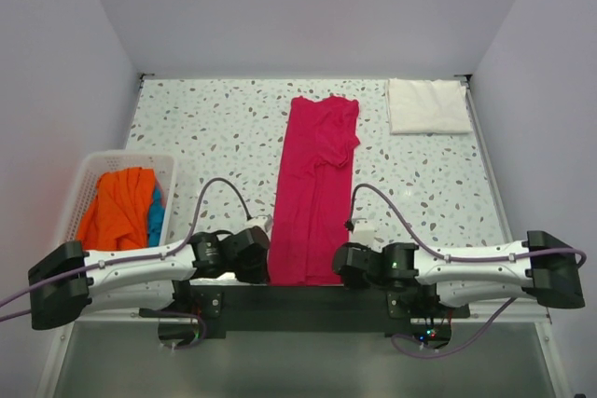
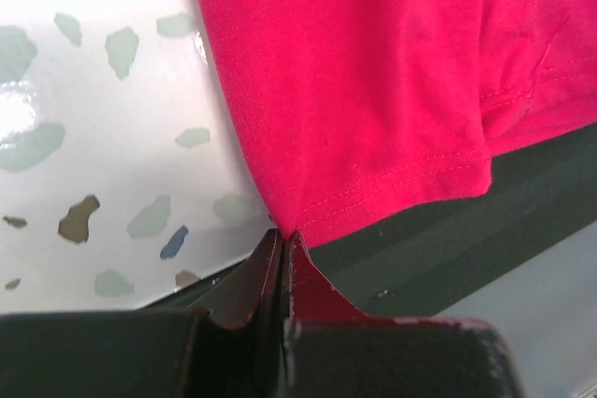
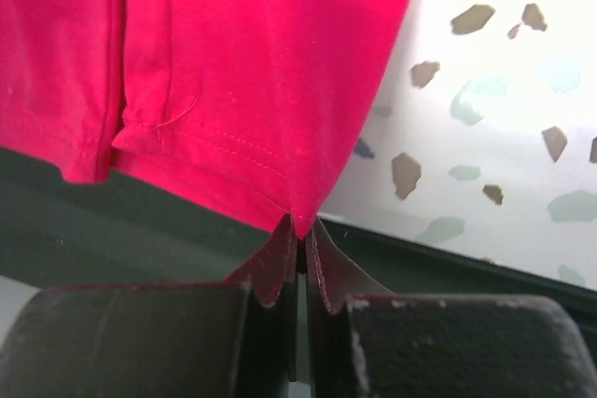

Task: Fold and stack the t-shirts
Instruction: Fold the tshirt

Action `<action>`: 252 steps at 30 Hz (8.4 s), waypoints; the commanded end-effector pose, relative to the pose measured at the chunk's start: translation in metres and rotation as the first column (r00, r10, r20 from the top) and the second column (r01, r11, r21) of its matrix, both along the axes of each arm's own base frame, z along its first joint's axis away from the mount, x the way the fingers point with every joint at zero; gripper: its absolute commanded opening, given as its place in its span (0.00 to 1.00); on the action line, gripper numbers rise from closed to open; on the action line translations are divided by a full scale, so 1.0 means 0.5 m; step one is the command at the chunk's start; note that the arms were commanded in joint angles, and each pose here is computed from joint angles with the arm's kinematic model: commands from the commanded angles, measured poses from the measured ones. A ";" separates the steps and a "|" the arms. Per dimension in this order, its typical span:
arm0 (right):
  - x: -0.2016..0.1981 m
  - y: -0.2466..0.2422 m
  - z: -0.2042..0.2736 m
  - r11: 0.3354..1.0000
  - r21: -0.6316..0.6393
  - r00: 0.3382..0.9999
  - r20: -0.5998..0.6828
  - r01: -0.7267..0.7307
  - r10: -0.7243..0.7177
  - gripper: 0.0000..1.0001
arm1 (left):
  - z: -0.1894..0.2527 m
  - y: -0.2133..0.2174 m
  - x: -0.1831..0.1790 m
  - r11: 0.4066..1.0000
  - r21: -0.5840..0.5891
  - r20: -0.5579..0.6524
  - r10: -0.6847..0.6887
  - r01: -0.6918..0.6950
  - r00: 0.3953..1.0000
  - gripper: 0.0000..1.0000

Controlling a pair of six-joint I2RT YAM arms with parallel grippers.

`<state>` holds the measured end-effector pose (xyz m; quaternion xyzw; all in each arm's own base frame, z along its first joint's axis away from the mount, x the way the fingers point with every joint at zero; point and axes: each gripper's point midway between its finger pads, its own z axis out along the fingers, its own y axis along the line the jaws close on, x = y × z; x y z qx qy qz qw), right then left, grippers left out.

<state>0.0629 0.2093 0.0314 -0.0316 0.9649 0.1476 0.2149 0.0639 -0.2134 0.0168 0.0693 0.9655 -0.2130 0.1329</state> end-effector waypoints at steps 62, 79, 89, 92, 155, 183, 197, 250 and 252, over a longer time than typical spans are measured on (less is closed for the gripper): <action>0.626 -0.055 0.149 0.965 -0.165 0.948 0.280 0.205 -0.154 0.68 | 0.224 -0.092 0.714 0.917 -0.256 0.424 0.392 -0.307 0.817 0.68; 0.505 0.052 0.106 0.996 -0.063 0.974 0.223 0.062 -0.046 0.21 | 0.131 -0.160 0.487 0.979 -0.103 0.317 0.199 -0.175 0.927 0.00; 0.607 0.056 0.066 0.987 -0.134 0.981 0.187 0.082 -0.057 0.19 | 0.050 -0.162 0.457 0.984 -0.049 0.260 0.179 -0.173 0.949 0.00; 0.638 0.052 0.059 0.984 -0.152 0.982 0.175 0.091 -0.064 0.19 | 0.023 -0.150 0.446 0.983 -0.018 0.239 0.181 -0.182 0.954 0.00; 0.333 -0.053 -0.004 0.995 -0.034 0.995 0.041 0.093 -0.092 0.56 | 0.175 -0.045 0.690 0.935 -0.121 0.363 0.355 -0.334 0.862 0.30; 0.325 -0.038 0.016 0.888 0.265 0.922 -0.008 0.376 -0.388 0.56 | 0.037 -0.008 0.352 0.970 -0.181 0.185 0.198 -0.165 0.962 0.57; 0.340 -0.037 -0.023 0.854 0.277 0.892 -0.024 0.441 -0.452 0.47 | 0.037 -0.033 0.364 0.936 -0.291 0.183 0.259 -0.199 0.948 0.49; 0.197 -0.070 0.184 0.988 0.060 0.963 0.221 0.144 -0.154 0.00 | 0.257 -0.054 0.364 0.964 -0.215 0.380 0.231 -0.158 0.896 0.00; 0.223 -0.079 0.192 0.987 0.033 0.959 0.236 0.157 -0.160 0.00 | 0.267 -0.060 0.396 0.962 -0.213 0.389 0.243 -0.169 0.888 0.00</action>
